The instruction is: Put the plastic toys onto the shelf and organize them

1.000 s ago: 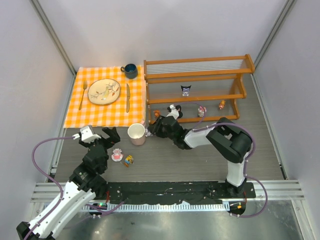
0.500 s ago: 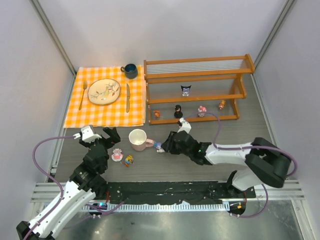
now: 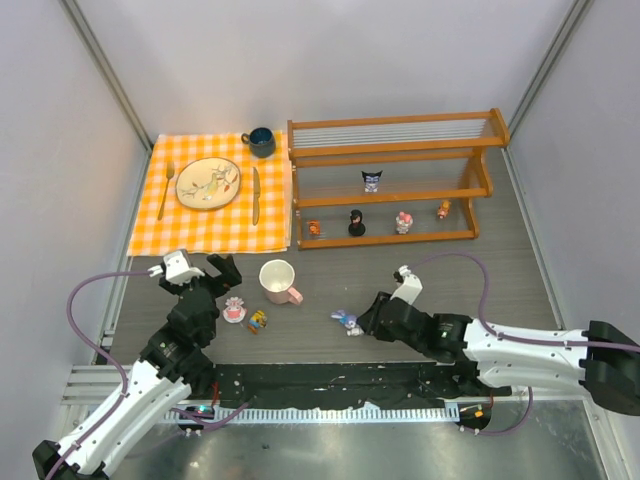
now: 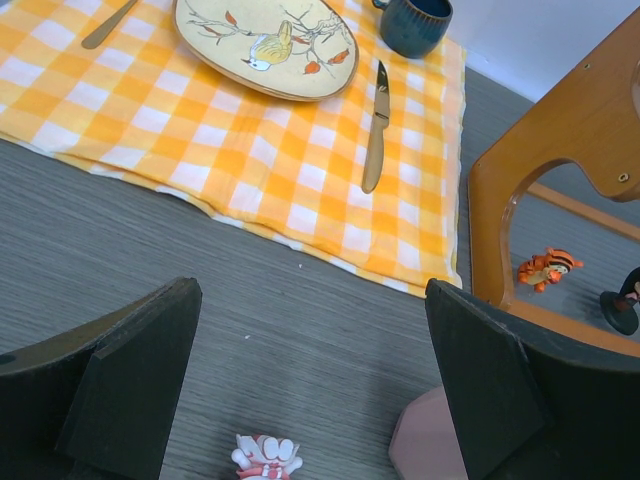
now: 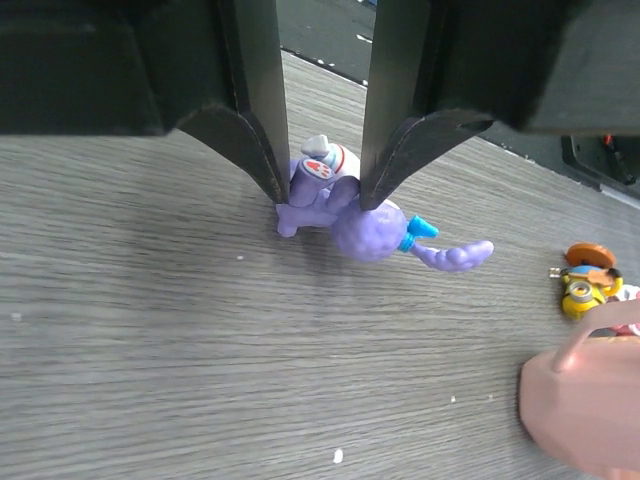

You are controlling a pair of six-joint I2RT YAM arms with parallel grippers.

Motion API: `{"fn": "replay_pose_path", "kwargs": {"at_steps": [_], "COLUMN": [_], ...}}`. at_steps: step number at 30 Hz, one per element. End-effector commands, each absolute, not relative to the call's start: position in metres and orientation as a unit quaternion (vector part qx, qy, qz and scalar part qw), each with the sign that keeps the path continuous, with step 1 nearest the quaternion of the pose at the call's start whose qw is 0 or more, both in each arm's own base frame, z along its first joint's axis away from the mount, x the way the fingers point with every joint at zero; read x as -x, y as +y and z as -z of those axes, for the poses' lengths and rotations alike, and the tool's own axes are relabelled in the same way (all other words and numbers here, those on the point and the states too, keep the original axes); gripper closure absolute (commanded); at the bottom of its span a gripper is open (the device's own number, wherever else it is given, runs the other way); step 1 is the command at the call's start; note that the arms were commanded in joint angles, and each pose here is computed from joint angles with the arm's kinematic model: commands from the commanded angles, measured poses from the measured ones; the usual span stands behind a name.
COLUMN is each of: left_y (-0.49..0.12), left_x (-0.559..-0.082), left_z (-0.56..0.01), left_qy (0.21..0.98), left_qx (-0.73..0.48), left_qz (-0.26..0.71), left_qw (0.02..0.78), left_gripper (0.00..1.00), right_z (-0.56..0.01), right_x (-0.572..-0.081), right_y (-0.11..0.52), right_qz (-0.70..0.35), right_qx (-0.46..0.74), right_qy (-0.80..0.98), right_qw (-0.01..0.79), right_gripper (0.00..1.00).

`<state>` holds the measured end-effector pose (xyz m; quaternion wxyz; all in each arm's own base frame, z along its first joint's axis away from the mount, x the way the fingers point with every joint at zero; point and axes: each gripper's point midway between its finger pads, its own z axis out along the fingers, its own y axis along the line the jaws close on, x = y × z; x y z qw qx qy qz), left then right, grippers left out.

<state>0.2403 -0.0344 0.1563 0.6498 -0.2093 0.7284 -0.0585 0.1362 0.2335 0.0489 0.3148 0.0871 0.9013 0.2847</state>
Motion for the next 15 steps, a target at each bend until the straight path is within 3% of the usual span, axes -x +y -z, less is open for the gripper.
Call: {"fn": "replay_pose_path", "kwargs": {"at_steps": [1, 2, 7, 10, 15], "left_y": [-0.032, -0.031, -0.033, -0.033, -0.032], "left_x": [-0.243, -0.244, -0.245, -0.244, -0.243], "left_z": [-0.168, -0.168, -0.167, -0.168, -0.168], "left_qy": [0.711, 0.711, 0.714, 0.713, 0.712], "left_qx": [0.223, 0.223, 0.22, 0.22, 0.221], "left_qz": [0.061, 0.06, 0.059, 0.06, 0.061], "left_qw": [0.664, 0.664, 0.662, 0.663, 0.664], "left_gripper": [0.0, 0.0, 0.0, 0.0, 0.0], "right_z": [-0.05, -0.053, -0.071, -0.09, -0.117], "right_x": [-0.137, -0.136, -0.142, -0.148, -0.153], "right_y": [0.217, 0.215, 0.204, 0.204, 0.223], "right_qz": [-0.257, -0.246, -0.189, -0.164, -0.126], "right_qx": [-0.101, -0.091, -0.032, 0.0, 0.138], "right_qy": [0.905, 0.909, 0.918, 0.917, 0.915], "right_qw": [0.325, 0.323, 0.347, 0.362, 0.358], "right_gripper": [0.76, 0.58, 0.31, 0.19, 0.19]}}
